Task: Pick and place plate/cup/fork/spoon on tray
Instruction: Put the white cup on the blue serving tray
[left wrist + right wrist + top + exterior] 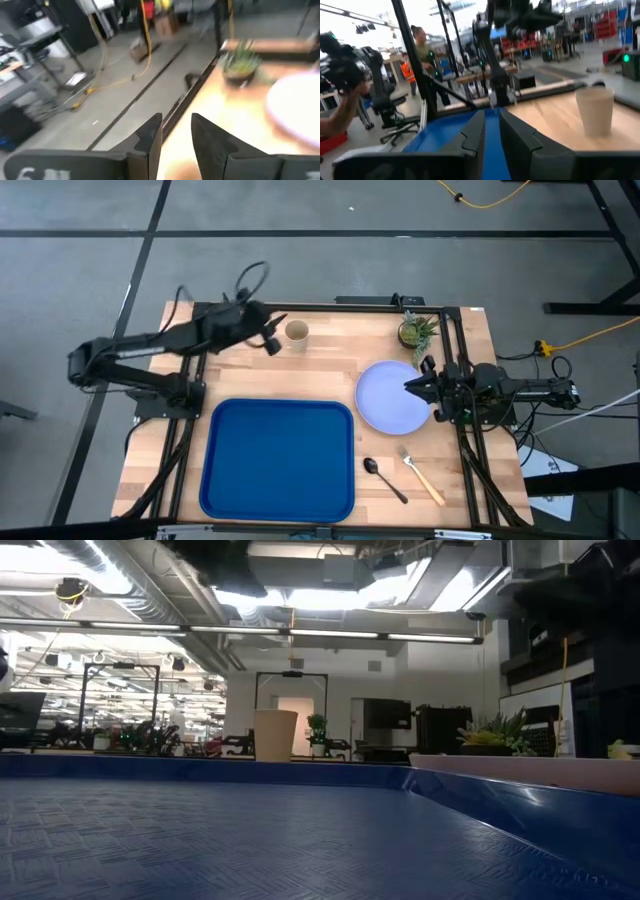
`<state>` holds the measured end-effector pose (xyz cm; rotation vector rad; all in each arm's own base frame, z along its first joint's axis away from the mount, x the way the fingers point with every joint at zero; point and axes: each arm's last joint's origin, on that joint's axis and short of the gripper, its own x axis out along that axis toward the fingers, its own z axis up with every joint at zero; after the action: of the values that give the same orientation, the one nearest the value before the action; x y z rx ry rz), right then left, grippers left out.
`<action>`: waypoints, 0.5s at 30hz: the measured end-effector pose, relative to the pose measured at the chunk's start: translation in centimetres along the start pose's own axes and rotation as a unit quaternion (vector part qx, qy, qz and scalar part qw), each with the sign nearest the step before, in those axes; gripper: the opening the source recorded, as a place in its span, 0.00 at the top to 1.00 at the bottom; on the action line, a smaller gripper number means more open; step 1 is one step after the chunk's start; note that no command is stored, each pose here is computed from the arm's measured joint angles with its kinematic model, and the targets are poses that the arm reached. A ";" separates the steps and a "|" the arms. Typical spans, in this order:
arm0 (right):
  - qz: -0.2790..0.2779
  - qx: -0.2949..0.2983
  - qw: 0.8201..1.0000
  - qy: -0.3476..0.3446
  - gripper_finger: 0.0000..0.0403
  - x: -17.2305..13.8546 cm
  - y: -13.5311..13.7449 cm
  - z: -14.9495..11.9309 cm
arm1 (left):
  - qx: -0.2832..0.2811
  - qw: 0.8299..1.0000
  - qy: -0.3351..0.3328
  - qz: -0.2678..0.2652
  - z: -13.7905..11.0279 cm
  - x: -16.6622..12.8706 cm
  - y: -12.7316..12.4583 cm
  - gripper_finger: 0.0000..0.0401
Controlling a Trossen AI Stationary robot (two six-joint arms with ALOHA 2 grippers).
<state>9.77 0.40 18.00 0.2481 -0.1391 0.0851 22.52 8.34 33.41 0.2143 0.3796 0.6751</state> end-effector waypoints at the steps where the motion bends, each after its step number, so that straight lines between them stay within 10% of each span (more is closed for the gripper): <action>1: -0.002 0.005 1.000 0.008 0.85 0.0 0.0 -0.2 | 0.020 1.000 0.023 0.002 0.3 0.8 0.1 0.76; 15: -0.014 0.045 0.998 0.044 0.85 0.0 -0.2 -0.9 | -0.042 0.963 0.266 -0.015 -0.7 10.1 6.1 0.76</action>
<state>9.86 0.40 17.11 0.3359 -0.0441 0.0747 26.06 19.57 31.97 -0.0607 0.8658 0.7128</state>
